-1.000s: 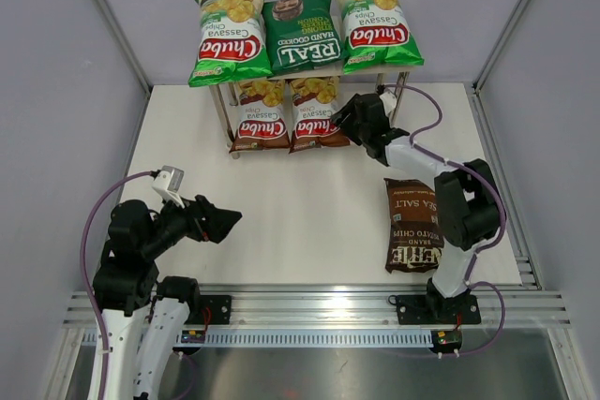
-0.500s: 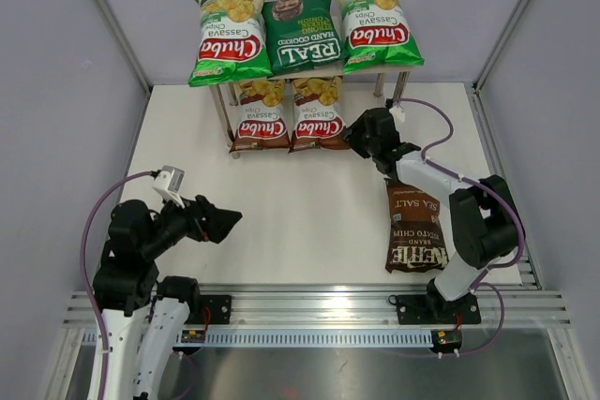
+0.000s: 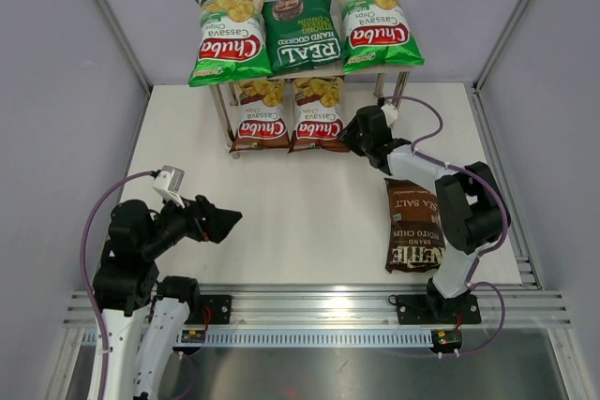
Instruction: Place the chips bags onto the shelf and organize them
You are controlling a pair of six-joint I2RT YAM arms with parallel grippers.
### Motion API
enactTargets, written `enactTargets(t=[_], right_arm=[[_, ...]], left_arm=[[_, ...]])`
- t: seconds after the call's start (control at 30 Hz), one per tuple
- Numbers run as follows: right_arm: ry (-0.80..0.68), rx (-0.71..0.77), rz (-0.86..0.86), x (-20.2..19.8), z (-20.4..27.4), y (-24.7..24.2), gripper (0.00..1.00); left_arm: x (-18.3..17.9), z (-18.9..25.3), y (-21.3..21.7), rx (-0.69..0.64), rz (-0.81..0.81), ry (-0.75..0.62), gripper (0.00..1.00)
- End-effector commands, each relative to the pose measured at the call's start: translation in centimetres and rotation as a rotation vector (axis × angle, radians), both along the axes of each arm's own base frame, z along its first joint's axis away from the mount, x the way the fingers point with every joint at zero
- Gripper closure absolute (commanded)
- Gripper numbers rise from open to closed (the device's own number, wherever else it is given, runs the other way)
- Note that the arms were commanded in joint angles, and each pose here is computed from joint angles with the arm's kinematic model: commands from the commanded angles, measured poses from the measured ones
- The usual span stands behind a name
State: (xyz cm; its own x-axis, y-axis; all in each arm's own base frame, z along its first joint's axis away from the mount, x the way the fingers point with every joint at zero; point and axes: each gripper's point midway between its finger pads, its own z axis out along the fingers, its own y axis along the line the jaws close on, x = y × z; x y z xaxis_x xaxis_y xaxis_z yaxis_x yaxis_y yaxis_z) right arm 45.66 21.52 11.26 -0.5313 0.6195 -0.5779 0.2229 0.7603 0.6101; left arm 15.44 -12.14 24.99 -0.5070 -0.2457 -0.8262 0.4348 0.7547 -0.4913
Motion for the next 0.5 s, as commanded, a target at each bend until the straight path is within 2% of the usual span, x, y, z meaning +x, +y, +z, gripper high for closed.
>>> enactTargets(t=[0.0, 0.47], right_arm=[[-0.072, -0.031, 0.007, 1.6, 2.1, 0.7, 0.55], [-0.093, -0.019, -0.057, 4.4, 3.0, 0.5, 0.65]], left_arm=[[0.1, 0.9, -0.1, 0.007, -0.010, -0.053, 0.01], [0.1, 0.9, 0.0, 0.008, -0.007, -0.052, 0.01]])
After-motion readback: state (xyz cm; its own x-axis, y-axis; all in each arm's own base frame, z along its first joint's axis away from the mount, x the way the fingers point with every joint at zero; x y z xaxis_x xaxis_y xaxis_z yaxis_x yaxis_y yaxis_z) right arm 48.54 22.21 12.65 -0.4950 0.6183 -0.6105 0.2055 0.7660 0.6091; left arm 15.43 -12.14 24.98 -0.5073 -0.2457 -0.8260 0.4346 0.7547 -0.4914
